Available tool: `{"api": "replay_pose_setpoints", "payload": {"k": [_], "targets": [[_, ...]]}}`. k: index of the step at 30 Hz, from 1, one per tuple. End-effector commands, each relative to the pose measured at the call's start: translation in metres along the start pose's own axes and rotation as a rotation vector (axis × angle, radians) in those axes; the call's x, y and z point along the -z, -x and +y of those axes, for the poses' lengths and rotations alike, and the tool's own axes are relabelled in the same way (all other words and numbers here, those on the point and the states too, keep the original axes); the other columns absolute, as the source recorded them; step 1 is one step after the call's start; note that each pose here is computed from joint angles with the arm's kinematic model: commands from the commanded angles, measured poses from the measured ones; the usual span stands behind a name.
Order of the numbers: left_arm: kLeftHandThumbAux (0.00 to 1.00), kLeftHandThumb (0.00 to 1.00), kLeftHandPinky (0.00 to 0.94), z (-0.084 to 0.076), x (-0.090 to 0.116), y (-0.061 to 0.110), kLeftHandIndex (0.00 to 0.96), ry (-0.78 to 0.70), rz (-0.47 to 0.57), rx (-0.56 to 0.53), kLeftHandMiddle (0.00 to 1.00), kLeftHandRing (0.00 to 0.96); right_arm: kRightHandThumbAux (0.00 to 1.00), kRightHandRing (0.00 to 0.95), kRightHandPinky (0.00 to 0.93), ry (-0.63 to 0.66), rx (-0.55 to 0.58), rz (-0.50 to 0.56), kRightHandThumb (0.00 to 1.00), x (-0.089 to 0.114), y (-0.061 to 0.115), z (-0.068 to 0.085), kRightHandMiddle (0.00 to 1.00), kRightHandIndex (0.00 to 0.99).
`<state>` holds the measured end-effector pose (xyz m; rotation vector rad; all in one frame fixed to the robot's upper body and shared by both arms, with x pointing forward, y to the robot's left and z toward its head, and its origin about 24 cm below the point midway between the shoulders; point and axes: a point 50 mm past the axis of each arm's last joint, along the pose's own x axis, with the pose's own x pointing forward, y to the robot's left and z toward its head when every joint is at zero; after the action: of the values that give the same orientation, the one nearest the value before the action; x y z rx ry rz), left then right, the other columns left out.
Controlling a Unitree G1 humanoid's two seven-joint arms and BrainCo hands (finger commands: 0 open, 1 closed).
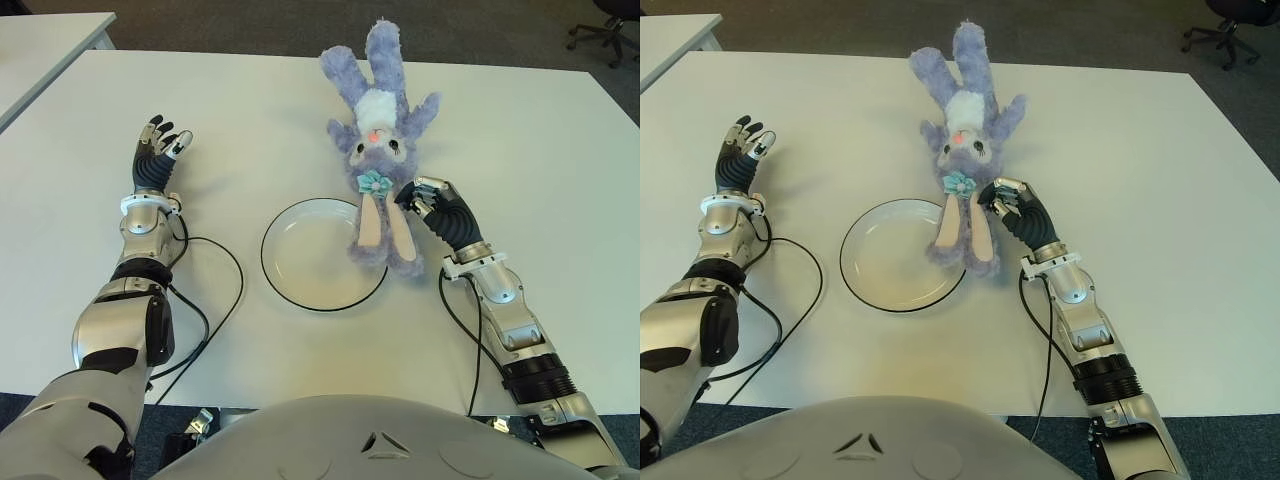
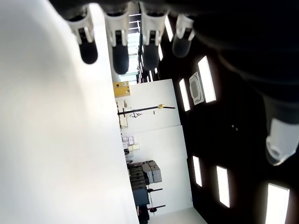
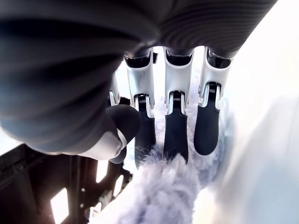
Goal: Put the doll into the plate.
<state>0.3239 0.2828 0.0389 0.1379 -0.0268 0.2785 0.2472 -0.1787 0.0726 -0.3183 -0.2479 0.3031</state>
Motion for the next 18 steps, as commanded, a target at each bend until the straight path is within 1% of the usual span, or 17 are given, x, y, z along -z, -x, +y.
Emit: {"api": "replay_pose_setpoints", "payload": {"k": [1,9,15,18], "targets": [[0.510,0.000,0.105,-0.0026,0.0424,0.0281,0.000,0.024,0.169,0.040,0.139,0.143,0.667,0.511,0.482,-0.294,0.073,0.296,0.849,0.0543,0.0798,0.0698,0.505,0.421],[0.508,0.000,0.084,-0.0009,0.0431,0.0284,0.000,0.023,0.176,0.047,0.126,0.127,0.667,0.520,0.471,-0.302,0.078,0.282,0.848,0.0541,0.0797,0.0684,0.518,0.416],[0.515,0.000,0.099,0.0000,0.0431,0.0284,0.000,0.022,0.177,0.045,0.121,0.123,0.669,0.519,0.470,-0.304,0.083,0.276,0.847,0.0544,0.0797,0.0685,0.519,0.412],[0.523,0.000,0.099,0.0003,0.0431,0.0288,0.000,0.025,0.172,0.038,0.123,0.126,0.669,0.520,0.466,-0.301,0.100,0.266,0.847,0.0548,0.0799,0.0661,0.518,0.411]]}}
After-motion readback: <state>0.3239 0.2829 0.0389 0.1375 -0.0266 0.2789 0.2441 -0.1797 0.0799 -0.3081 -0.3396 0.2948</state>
